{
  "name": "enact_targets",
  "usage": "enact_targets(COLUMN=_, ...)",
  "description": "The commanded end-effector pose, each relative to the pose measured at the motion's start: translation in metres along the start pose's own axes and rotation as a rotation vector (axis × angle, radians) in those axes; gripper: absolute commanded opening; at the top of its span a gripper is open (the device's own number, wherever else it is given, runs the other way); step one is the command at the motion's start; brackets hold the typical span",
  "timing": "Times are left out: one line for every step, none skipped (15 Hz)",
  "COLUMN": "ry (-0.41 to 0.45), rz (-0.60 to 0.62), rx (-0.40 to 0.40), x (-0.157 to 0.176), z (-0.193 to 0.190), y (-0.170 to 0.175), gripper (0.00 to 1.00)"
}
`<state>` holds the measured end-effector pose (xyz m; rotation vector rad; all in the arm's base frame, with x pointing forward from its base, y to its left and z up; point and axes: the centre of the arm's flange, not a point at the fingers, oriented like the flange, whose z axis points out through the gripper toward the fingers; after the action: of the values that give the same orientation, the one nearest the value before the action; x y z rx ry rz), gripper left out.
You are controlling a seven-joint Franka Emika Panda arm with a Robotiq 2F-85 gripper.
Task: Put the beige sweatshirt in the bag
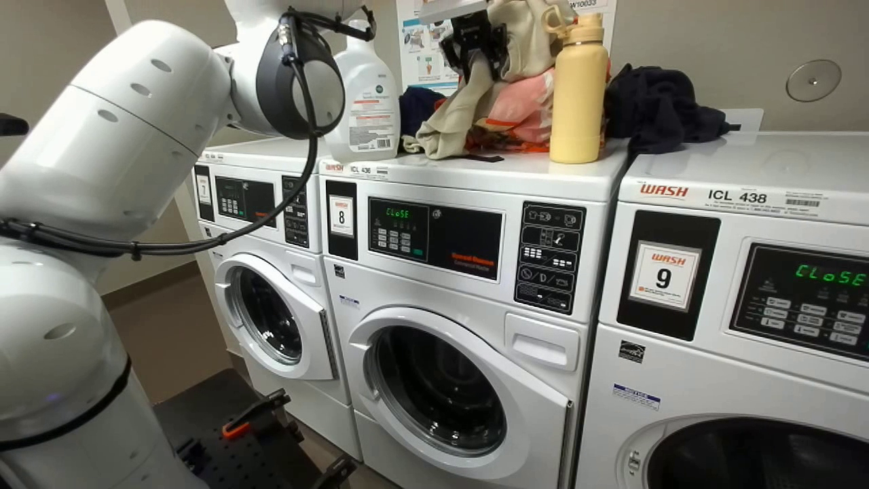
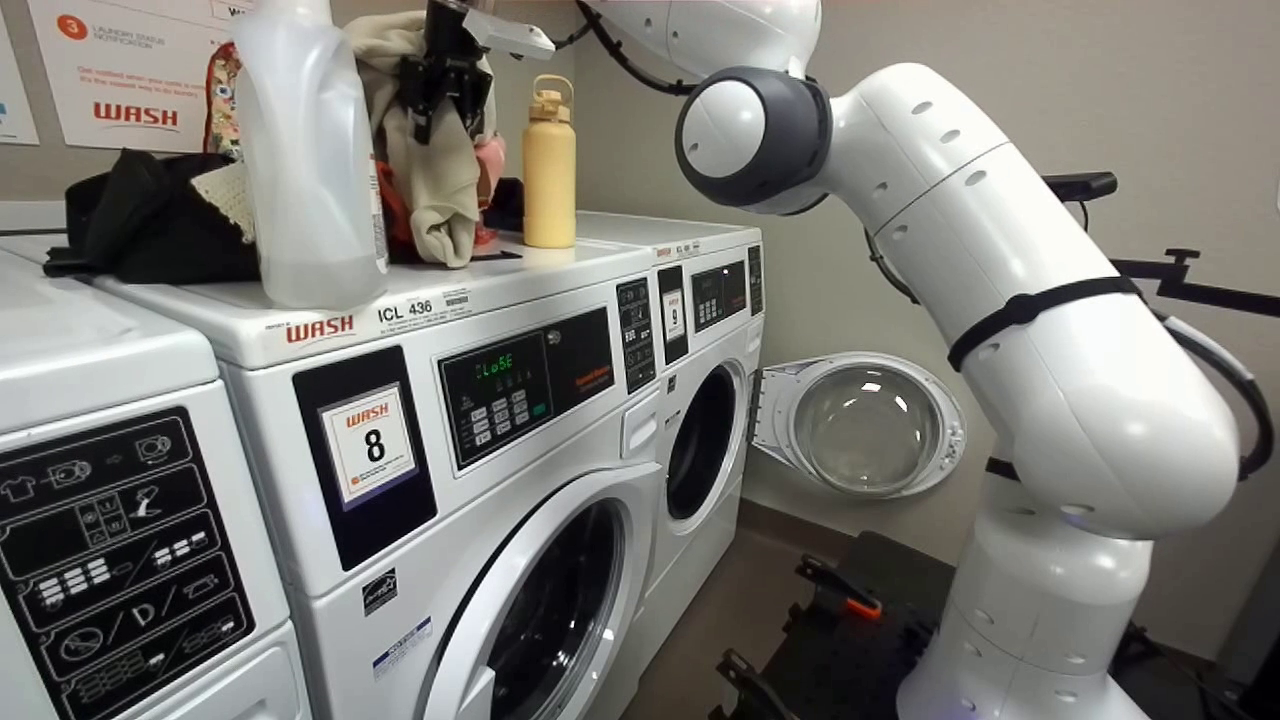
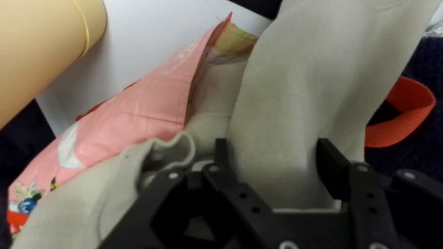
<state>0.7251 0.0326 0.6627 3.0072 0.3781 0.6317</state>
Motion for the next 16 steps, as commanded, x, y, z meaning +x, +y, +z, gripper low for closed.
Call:
enact_targets(ry=0.044, rz=0.053, rx=-0.034, x=0.025, z=-0.006, y=0.004, gripper=0.35)
enact_targets(ry=0.067, rz=0.082, rx=-0.04, x=0.031, z=-0.008, y=0.007, gripper=0.27)
enact_targets(ry=0.097, rz=0.108, rx=-0.047, x=0.036, z=-0.013, y=0.01, gripper=0.2)
enact_targets(ry=0.142, rz=0.132, rx=-0.06, x=0.044, z=-0.019, y=0.015, gripper=0.11)
enact_targets(ry=0.199, rz=0.151, rx=-0.078, x=0.054, z=-0.028, y=0.02, gripper=0.05)
enact_targets(ry=0.252, rz=0.169, rx=-0.097, x=0.063, z=-0.036, y=0.024, gripper=0.03)
enact_targets(ry=0.303, rz=0.183, rx=-0.115, x=0.071, z=-0.042, y=0.028, gripper=0.02)
enact_targets(ry=0.357, rz=0.194, rx=-0.136, x=0.08, z=-0.047, y=0.032, gripper=0.03)
enact_targets(ry=0.405, rz=0.206, rx=-0.157, x=0.087, z=-0.05, y=0.034, gripper=0.05)
enact_targets(ry=0.456, rz=0.218, rx=-0.173, x=0.095, z=-0.052, y=0.037, gripper=0.05)
enact_targets(ry=0.498, rz=0.233, rx=-0.193, x=0.1, z=-0.053, y=0.038, gripper=0.05)
enact_targets(ry=0.544, rz=0.248, rx=-0.215, x=0.107, z=-0.052, y=0.039, gripper=0.05)
enact_targets(ry=0.585, rz=0.267, rx=-0.229, x=0.111, z=-0.051, y=0.039, gripper=0.05)
enact_targets(ry=0.629, rz=0.281, rx=-0.25, x=0.114, z=-0.049, y=0.038, gripper=0.05)
enact_targets(ry=0.674, rz=0.306, rx=-0.269, x=0.117, z=-0.046, y=0.038, gripper=0.05)
enact_targets(ry=0.723, rz=0.33, rx=-0.29, x=0.12, z=-0.043, y=0.038, gripper=0.05)
